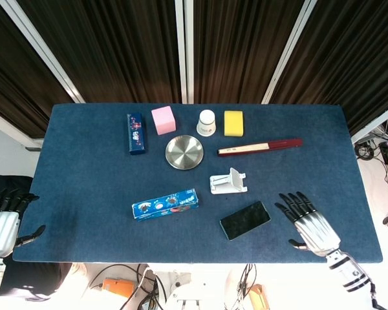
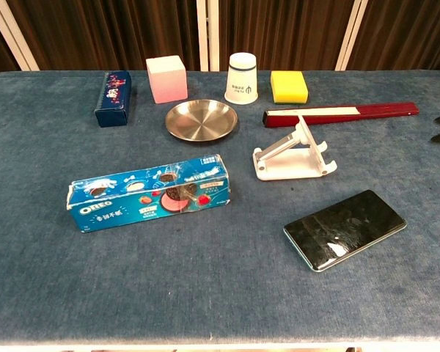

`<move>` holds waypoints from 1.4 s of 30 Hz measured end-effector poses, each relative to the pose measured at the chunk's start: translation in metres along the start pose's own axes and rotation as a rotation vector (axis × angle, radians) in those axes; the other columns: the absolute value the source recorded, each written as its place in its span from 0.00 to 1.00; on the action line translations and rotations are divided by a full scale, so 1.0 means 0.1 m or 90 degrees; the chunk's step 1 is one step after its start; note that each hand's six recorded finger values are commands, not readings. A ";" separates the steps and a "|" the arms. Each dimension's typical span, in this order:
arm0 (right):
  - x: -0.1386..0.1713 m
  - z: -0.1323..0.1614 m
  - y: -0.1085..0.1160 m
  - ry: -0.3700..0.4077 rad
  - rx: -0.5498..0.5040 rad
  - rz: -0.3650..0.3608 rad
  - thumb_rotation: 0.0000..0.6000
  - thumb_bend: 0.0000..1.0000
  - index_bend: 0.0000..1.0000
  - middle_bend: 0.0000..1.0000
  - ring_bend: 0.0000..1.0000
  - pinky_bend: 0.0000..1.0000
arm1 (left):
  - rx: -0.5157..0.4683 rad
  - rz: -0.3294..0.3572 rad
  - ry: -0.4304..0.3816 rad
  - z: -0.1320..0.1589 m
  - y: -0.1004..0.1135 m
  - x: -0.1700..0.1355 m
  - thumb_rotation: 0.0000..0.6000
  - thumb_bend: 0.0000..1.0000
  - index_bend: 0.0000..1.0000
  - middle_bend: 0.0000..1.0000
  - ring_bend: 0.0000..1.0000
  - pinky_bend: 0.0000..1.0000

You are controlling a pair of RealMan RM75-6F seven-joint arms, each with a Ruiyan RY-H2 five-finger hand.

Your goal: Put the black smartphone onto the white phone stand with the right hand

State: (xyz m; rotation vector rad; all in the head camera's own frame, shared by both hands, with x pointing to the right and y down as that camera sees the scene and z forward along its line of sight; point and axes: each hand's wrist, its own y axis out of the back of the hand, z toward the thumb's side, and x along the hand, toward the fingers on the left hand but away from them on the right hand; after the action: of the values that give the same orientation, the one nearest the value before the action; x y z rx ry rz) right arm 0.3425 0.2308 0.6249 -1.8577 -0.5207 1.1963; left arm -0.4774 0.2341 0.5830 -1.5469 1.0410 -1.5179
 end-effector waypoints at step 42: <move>-1.19 0.94 -0.44 0.110 -0.004 0.154 1.00 0.45 0.45 0.06 0.00 0.06 | 0.000 -0.024 0.020 -0.09 -0.10 -0.04 1.00 0.12 0.25 0.22 0.10 0.00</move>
State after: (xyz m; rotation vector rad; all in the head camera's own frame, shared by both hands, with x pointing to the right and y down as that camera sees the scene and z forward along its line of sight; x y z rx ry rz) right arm 0.2094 0.2108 0.7072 -2.0502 -0.2077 1.1741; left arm -0.4857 0.2424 0.5908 -1.5557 1.0349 -1.5729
